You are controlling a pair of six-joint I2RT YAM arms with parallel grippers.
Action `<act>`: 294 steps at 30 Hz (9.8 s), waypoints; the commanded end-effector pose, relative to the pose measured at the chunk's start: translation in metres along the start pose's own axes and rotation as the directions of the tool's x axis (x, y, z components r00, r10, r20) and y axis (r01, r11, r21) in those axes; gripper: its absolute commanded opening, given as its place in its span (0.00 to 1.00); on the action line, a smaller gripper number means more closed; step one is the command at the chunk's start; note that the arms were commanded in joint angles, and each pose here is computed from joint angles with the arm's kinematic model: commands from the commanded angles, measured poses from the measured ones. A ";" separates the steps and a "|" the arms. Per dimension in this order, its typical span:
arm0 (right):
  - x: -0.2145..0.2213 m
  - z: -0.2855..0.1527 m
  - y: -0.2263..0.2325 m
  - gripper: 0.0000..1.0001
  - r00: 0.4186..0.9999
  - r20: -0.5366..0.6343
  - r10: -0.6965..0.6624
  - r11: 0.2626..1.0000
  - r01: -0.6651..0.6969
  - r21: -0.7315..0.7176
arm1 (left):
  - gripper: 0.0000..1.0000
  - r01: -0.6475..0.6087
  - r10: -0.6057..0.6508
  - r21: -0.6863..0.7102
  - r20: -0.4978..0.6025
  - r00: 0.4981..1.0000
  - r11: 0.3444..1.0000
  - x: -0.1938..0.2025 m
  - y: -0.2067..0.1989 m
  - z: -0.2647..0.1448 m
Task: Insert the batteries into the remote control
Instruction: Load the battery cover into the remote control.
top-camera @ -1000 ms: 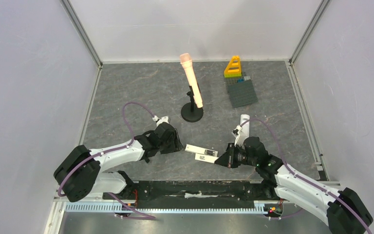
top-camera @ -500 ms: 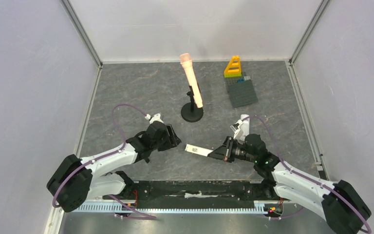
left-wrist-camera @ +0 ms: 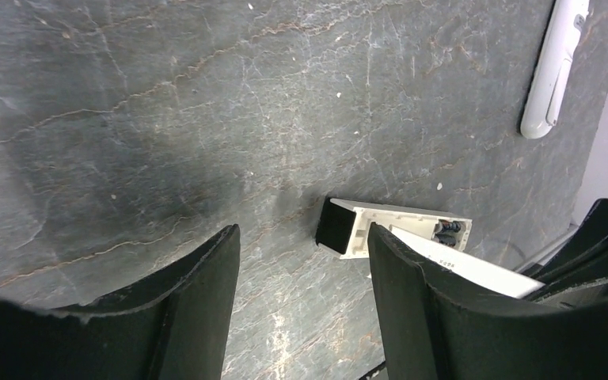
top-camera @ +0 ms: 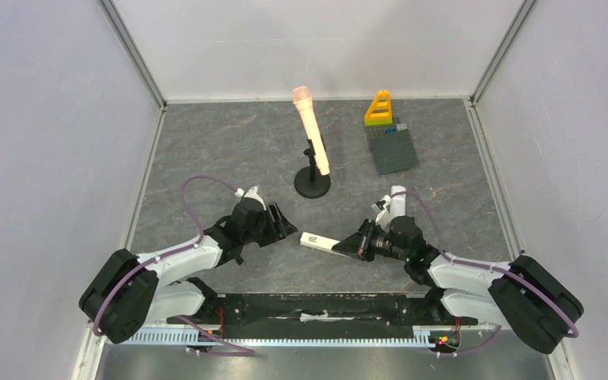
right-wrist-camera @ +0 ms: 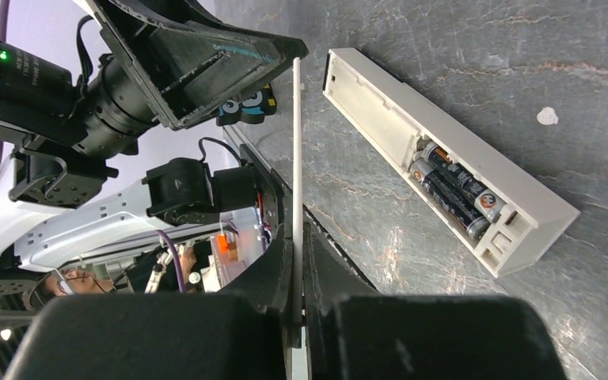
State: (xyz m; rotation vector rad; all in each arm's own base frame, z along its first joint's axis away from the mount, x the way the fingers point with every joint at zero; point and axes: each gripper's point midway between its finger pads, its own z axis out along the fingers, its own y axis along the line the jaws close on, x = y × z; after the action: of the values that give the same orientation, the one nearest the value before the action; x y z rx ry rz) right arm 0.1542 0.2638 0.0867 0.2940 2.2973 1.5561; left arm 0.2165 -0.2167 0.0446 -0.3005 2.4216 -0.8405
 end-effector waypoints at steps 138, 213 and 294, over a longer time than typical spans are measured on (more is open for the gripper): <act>-0.034 -0.034 -0.069 0.50 0.999 0.042 -0.023 0.941 0.008 0.339 | 0.27 -0.270 0.212 -0.102 -0.388 0.897 0.957 0.084 0.053 0.039; -0.032 -0.039 -0.134 0.54 0.986 0.048 -0.158 0.752 0.089 0.653 | 0.02 -0.340 0.349 0.093 -0.379 0.857 0.936 0.112 0.020 0.036; 0.003 -0.057 -0.073 0.25 0.982 -0.158 -0.105 0.832 0.174 0.527 | 0.02 -0.094 0.106 0.060 -0.265 0.958 0.994 0.099 0.003 0.030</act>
State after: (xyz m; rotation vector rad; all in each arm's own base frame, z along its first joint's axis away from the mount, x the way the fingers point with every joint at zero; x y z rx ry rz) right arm 0.1278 0.1839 0.0371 0.1559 2.7758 0.8091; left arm 0.1847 -0.2978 0.0306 -0.0499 2.4064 -1.1358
